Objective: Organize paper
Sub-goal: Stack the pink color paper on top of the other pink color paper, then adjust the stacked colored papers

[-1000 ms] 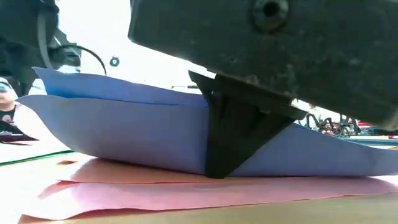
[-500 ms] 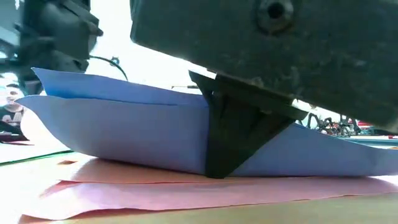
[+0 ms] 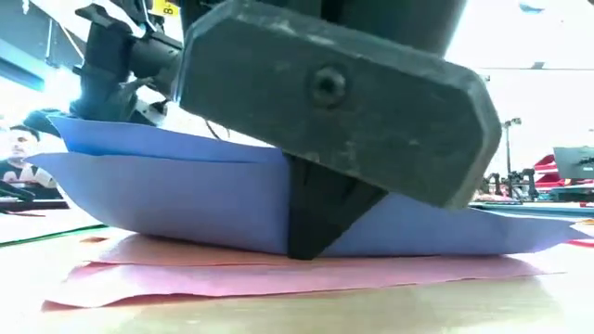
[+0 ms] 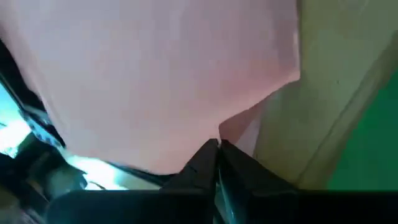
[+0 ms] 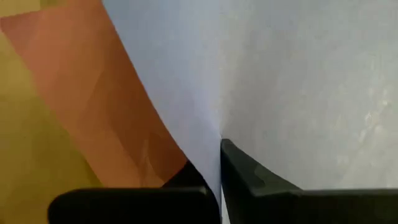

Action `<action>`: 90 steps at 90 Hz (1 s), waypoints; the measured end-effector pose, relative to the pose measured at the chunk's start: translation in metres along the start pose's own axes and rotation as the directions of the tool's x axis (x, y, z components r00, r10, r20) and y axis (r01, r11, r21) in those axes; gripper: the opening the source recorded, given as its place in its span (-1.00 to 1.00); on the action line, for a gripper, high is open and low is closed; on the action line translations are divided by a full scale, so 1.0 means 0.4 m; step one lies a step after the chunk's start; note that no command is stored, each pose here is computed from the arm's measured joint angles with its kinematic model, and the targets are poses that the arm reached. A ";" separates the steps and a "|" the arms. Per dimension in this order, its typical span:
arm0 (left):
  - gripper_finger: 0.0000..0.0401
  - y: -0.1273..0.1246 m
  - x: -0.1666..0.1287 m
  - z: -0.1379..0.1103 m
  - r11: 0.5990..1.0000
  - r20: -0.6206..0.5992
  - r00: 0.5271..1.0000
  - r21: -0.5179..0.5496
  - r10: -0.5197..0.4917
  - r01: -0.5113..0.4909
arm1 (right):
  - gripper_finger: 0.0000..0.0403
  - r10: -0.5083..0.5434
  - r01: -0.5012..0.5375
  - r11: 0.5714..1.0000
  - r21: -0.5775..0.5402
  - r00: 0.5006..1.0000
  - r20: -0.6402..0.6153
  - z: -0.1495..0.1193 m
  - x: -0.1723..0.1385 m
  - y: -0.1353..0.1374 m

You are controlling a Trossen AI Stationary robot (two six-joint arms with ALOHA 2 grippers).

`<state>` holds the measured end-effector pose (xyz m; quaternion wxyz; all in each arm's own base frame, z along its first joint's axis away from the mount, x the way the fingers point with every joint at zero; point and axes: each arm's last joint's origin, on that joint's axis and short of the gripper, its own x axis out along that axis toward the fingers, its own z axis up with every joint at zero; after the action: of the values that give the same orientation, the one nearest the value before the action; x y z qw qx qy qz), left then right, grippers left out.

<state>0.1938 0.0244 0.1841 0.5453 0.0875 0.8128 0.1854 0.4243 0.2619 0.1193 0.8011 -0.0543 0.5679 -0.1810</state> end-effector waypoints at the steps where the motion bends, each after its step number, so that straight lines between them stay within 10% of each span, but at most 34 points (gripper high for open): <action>1: -0.96 0.002 0.001 -0.002 1.000 -0.010 1.000 -0.006 0.001 -0.001 | -1.00 0.000 0.000 1.000 0.000 1.000 0.000 0.000 0.000 0.000; 21: -0.74 0.040 0.009 -0.050 0.987 -0.237 0.971 -0.162 -0.029 -0.010 | -1.00 0.002 -0.002 1.000 0.001 1.000 0.001 0.000 0.000 0.001; 48: -0.31 0.065 0.012 -0.049 0.953 -0.236 0.969 -0.301 -0.078 0.003 | -1.00 0.003 -0.003 1.000 0.009 1.000 0.002 0.000 0.000 0.001; 75: -0.19 0.148 0.073 0.080 0.718 0.227 0.974 -0.681 0.021 0.143 | -1.00 0.009 -0.010 1.000 0.021 1.000 0.012 0.005 0.002 0.001; 90: -0.22 0.245 0.170 0.102 0.587 0.162 0.986 -0.802 0.043 0.106 | -1.00 0.008 -0.008 1.000 0.020 1.000 0.014 0.006 0.002 0.001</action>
<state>0.1989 0.1462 0.1510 0.5937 -0.1689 0.5935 0.5164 0.4267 0.2615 0.1193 0.8064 -0.0455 0.5606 -0.1830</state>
